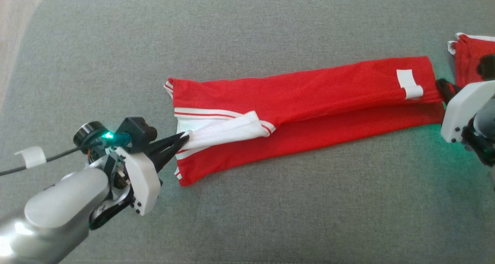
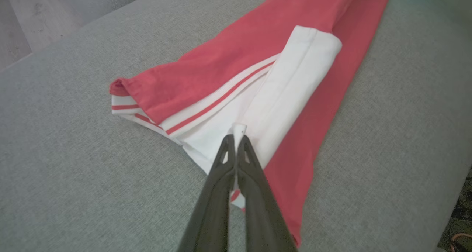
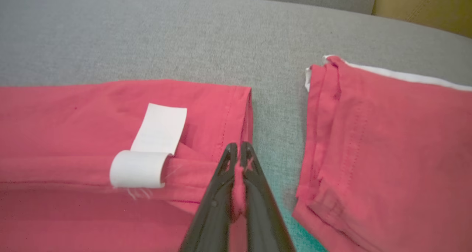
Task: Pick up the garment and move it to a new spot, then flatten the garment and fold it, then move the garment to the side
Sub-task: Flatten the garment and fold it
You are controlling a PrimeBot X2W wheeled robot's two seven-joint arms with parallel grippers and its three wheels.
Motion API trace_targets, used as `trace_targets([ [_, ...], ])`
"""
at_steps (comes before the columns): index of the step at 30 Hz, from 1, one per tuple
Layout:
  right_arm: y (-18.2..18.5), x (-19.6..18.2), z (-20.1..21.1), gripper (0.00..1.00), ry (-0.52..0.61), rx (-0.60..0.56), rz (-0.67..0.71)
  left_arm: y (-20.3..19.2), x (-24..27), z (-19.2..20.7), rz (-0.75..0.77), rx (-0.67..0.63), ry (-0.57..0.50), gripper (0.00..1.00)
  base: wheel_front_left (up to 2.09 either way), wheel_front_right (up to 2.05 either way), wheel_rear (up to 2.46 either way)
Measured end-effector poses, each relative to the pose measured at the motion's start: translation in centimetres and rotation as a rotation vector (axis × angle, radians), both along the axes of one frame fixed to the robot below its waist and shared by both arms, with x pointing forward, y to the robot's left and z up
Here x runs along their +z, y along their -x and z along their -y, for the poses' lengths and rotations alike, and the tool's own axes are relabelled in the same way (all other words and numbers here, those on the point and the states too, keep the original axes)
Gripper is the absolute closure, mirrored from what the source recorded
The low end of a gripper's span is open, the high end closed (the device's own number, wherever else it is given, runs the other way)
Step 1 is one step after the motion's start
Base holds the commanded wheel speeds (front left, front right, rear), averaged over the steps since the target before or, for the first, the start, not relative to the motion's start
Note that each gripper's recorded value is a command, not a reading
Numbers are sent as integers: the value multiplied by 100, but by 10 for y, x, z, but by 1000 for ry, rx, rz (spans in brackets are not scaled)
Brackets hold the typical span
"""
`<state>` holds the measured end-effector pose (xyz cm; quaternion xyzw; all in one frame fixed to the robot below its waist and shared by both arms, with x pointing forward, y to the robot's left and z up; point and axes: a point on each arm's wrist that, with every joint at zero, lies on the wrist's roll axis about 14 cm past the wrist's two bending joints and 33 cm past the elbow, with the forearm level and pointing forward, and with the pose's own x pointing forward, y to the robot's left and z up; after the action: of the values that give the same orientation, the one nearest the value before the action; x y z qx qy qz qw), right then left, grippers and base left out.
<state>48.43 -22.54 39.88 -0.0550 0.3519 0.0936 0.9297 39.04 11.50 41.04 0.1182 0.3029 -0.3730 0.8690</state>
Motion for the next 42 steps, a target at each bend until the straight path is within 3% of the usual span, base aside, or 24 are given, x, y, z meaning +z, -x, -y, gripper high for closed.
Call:
trace_targets([
  [7, 20, -16, 7, 100, 62, 37, -97, 3, -5, 2, -11, -13, -26, 100, 0, 0, 0],
  [8, 23, -18, 8, 100, 69, 36, -108, 3, -7, 2, -7, -9, -34, 93, 0, 0, 0],
  [9, 25, -18, 10, 9, 72, 34, -109, 3, -8, 2, 4, -6, -39, 36, 0, 0, 0],
  [10, 25, -17, 12, 0, 68, 25, -103, 2, -8, 4, 23, -4, -35, 0, 0, 0, 0],
  [13, 16, 0, 16, 0, 29, -9, -18, -11, 3, 11, 101, 45, 12, 0, 0, 0, 0],
  [16, -2, 32, 7, 0, -85, -59, 142, -38, 35, 16, 264, 128, 108, 0, 0, 0, 0],
  [19, -19, 68, -14, 0, -196, -73, 318, -56, 60, 9, 419, 181, 132, 0, 0, 0, 0],
  [26, -22, 140, -54, 0, -340, -73, 705, -85, 123, -15, 598, 465, 298, 0, 0, 0, 0],
  [31, -2, 134, -77, 0, -385, -83, 765, -66, 116, -30, 612, 574, 322, 0, 0, 0, 0],
  [36, 36, 88, -90, 0, -394, -113, 673, -28, 81, -42, 555, 694, 317, 0, 0, 0, 0],
  [42, 64, 53, -91, 0, -362, -112, 582, -8, 69, -40, 537, 745, 343, 0, 0, 0, 0],
])
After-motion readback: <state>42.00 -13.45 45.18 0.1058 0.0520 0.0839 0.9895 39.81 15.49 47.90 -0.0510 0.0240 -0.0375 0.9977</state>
